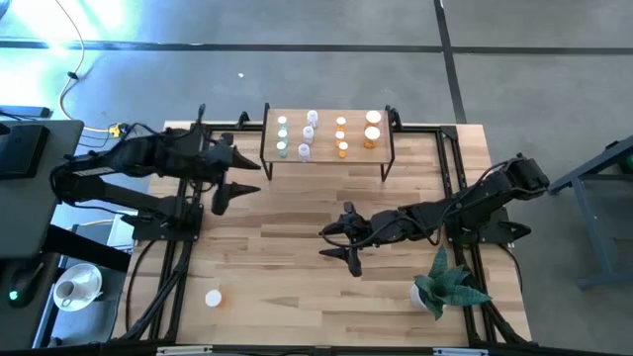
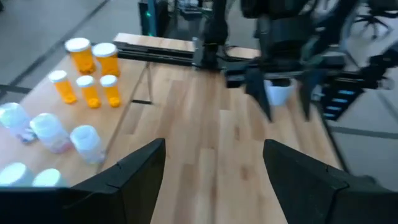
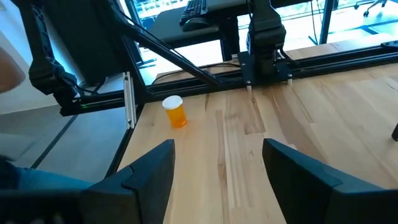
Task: Pick and place medicine bottles onto shelf by color
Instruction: Put the large orange pill bottle on the shelf aligned with the other large orange pill bottles
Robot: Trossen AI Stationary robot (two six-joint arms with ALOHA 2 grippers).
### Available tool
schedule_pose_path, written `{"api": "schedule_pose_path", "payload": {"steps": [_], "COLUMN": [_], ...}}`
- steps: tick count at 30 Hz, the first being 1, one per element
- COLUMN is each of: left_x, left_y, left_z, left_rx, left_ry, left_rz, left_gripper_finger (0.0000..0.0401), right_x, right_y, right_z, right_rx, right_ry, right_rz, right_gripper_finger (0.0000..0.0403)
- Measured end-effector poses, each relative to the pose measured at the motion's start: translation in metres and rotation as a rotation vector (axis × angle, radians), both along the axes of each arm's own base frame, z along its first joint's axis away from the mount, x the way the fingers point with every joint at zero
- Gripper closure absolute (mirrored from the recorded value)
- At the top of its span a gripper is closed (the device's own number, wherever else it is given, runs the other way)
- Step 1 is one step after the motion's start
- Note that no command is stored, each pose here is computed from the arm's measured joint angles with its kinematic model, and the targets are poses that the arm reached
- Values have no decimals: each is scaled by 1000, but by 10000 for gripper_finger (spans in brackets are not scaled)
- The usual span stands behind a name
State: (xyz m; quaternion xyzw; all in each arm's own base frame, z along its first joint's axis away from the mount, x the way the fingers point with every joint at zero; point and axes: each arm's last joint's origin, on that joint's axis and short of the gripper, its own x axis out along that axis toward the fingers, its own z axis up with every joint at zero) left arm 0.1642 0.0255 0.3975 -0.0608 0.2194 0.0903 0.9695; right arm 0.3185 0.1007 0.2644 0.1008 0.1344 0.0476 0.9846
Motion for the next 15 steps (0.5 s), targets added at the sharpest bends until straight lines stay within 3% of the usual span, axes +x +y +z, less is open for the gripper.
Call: {"api": "schedule_pose_path", "payload": {"steps": [7,15], "left_x": [-12,-16], "left_y": [-24,-49], "left_z": [19,2], "left_rx": [-56,-131], "left_ry": [17,224], "left_rz": [-115,-231], "left_gripper_finger": [142,142], "right_x": [0,1], "right_y": [0,-3], "right_z": [0,0], "right_rx": [0,-5], "right_ry": [0,-3], "right_rz": [0,-32], "right_gripper_finger": [169,169]}}
